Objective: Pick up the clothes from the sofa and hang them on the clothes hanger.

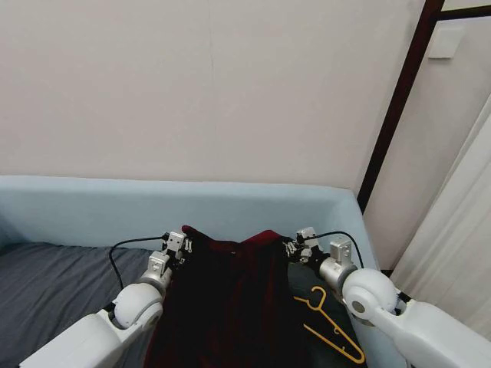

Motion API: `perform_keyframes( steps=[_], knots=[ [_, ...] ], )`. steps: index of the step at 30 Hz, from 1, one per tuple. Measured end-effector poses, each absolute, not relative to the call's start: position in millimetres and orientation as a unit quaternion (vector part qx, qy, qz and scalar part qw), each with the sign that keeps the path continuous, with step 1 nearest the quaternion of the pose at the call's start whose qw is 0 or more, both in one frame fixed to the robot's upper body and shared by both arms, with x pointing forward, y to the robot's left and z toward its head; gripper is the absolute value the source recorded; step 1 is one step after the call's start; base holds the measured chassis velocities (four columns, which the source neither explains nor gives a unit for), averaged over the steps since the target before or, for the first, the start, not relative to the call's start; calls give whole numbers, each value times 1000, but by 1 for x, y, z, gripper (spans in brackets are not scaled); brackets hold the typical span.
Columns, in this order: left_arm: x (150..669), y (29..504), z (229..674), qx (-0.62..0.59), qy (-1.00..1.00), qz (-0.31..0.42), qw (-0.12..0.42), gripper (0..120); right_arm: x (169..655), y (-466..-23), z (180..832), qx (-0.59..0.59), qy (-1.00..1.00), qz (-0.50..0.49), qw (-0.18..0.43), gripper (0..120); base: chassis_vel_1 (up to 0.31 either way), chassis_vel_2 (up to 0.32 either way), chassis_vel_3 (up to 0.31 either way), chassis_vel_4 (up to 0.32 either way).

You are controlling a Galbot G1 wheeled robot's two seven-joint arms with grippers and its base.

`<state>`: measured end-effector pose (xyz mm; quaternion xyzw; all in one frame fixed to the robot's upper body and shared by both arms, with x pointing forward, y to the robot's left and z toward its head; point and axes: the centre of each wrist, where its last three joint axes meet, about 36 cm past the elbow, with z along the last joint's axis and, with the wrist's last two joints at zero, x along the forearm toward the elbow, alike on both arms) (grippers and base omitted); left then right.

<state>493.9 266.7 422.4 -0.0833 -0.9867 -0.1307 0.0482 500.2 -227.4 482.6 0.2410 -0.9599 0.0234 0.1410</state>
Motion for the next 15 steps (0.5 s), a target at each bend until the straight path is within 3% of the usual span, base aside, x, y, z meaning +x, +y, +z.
perform_keyframes(
  steps=[6, 15],
  knots=[
    [499, 262, 395, -86, -987, -120, 66, 0, 507, -242, 457, 225, -961, 31, 160, 0, 0, 0, 0, 0],
    [507, 243, 348, -89, -986, -106, 94, 0, 520, -228, 391, 225, -954, 46, 195, 0, 0, 0, 0, 0]
  ],
)
